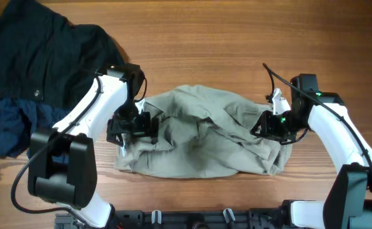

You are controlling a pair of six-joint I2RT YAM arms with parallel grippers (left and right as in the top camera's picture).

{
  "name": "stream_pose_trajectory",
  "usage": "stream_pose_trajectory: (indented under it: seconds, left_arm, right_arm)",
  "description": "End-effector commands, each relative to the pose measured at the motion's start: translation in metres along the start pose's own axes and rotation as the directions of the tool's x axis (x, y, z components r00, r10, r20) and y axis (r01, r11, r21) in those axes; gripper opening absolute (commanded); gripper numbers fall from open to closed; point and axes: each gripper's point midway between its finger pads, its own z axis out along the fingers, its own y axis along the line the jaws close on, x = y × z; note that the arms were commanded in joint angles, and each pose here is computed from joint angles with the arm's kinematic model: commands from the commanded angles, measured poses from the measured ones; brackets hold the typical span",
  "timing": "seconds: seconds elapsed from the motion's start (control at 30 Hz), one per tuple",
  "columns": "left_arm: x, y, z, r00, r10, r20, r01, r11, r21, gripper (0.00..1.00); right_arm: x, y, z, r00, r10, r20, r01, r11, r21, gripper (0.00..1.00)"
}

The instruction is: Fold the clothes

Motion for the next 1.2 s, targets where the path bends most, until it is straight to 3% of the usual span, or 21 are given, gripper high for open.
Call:
stream_pose_trajectory:
  seconds: [0.0, 0.17, 0.3, 0.5, 0.67, 0.8, 0.9, 1.07, 1.13, 1.17]
  left_arm:
    - [-0.009, -0.008, -0.009, 0.998, -0.013, 0.055, 0.011, 0.999, 0.031, 1.00]
    - [-0.028, -0.010, -0.037, 0.976, -0.043, 0.215, 0.027, 0.997, 0.075, 1.00]
    - [-0.029, 0.000, -0.033, 0.976, -0.075, 0.204, 0.061, 0.995, 0.073, 1.00]
    - [-0.029, 0.046, -0.027, 0.927, -0.275, 0.256, 0.309, 0.946, -0.102, 1.00]
    - [-0.043, 0.064, -0.002, 0.890, -0.365, 0.275, 0.385, 0.923, -0.019, 1.00]
    - [-0.068, 0.043, -0.003, 0.895, -0.311, 0.321, 0.287, 0.950, 0.122, 0.99]
    - [-0.070, 0.042, 0.002, 0.894, -0.304, 0.328, 0.276, 0.952, 0.131, 0.98]
    - [-0.062, 0.036, 0.024, 0.911, -0.292, 0.290, 0.252, 0.953, 0.166, 0.76]
    - [-0.060, 0.037, 0.028, 0.914, -0.292, 0.282, 0.254, 0.953, 0.163, 0.54]
    - [-0.060, 0.037, 0.028, 0.913, -0.293, 0.284, 0.255, 0.953, 0.164, 0.33]
  right_arm:
    - [-0.016, 0.016, -0.021, 0.998, -0.049, 0.040, 0.050, 0.999, -0.016, 0.41]
    - [-0.036, 0.031, -0.053, 0.992, -0.083, 0.097, 0.085, 0.996, -0.014, 0.49]
    - [-0.037, 0.030, -0.050, 0.993, -0.078, 0.091, 0.079, 0.997, -0.014, 0.50]
    - [-0.040, 0.021, -0.044, 0.995, -0.054, 0.079, 0.052, 0.998, 0.022, 0.51]
    - [-0.045, 0.019, -0.044, 0.993, -0.063, 0.095, 0.060, 0.998, 0.034, 0.51]
    - [-0.046, 0.016, -0.038, 0.993, -0.065, 0.102, 0.062, 0.998, 0.032, 0.51]
    - [-0.044, 0.013, -0.033, 0.992, -0.075, 0.097, 0.072, 0.997, 0.034, 0.50]
    - [-0.049, 0.014, -0.033, 0.989, -0.089, 0.117, 0.085, 0.996, 0.035, 0.50]
    - [-0.049, 0.013, -0.034, 0.989, -0.087, 0.118, 0.083, 0.996, 0.035, 0.49]
    - [-0.050, 0.013, -0.034, 0.989, -0.080, 0.122, 0.077, 0.996, 0.035, 0.46]
